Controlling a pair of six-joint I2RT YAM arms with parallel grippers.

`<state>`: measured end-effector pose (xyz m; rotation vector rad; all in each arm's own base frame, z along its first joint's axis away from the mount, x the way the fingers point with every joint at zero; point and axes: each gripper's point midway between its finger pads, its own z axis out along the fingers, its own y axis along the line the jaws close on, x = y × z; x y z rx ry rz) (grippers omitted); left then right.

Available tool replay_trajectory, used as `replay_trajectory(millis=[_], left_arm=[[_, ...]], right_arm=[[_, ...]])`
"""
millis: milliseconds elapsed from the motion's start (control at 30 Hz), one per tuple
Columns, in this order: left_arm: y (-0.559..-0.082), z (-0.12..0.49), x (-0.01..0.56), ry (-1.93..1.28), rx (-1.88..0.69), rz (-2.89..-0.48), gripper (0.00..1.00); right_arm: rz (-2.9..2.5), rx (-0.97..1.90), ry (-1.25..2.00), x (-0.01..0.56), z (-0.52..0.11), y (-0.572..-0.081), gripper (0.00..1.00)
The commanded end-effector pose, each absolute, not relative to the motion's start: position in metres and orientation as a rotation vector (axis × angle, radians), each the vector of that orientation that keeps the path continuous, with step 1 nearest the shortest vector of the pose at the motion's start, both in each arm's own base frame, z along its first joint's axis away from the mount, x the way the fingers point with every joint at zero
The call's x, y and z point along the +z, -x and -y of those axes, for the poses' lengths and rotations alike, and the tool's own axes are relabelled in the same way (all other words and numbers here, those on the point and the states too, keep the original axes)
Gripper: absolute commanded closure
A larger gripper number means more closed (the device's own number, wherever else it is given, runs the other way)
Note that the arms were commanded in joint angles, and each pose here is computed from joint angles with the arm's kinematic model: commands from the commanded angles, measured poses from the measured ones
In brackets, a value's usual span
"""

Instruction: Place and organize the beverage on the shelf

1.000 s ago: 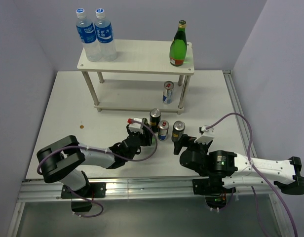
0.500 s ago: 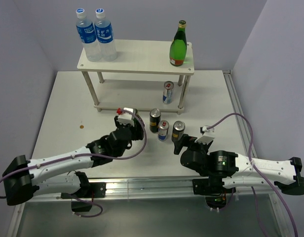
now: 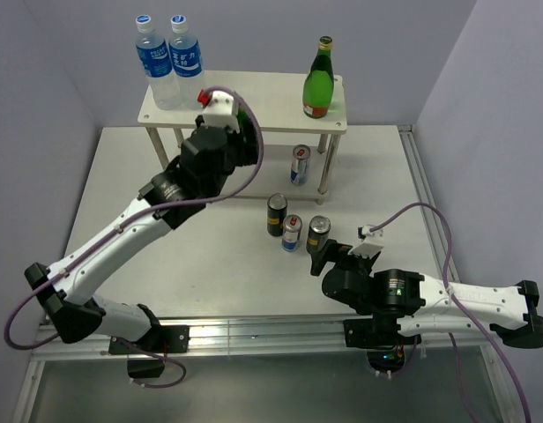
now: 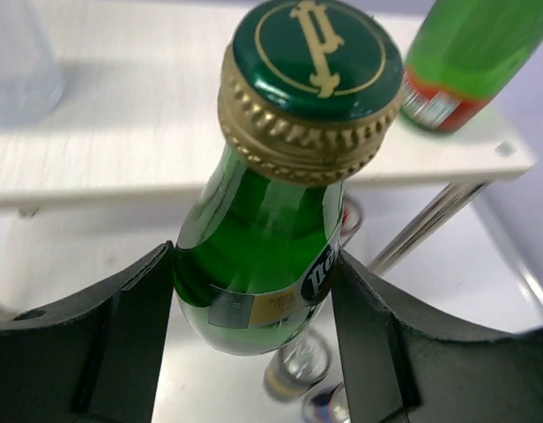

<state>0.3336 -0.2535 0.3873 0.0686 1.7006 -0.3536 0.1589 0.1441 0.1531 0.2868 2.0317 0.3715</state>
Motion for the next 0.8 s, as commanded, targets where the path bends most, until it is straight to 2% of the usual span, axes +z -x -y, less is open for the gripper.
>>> replay_trajectory(millis=[0, 333, 767], left_arm=[[-0.332, 0.261, 0.493, -0.057, -0.518, -1.497, 1.00], [-0.356, 0.295, 0.544, -0.103, -0.559, -1.462, 1.00], [-0.424, 0.320, 0.534, -0.097, -0.578, -1.457, 1.00]], right_arm=[[-1.980, 0.370, -0.330, 0.157, -0.138, -0.164, 0.00], [-1.974, 0.376, -0.341, 0.157, -0.136, -0.164, 0.00], [-1.973, 0.395, -0.345, 0.158, -0.136, -0.163, 0.00]])
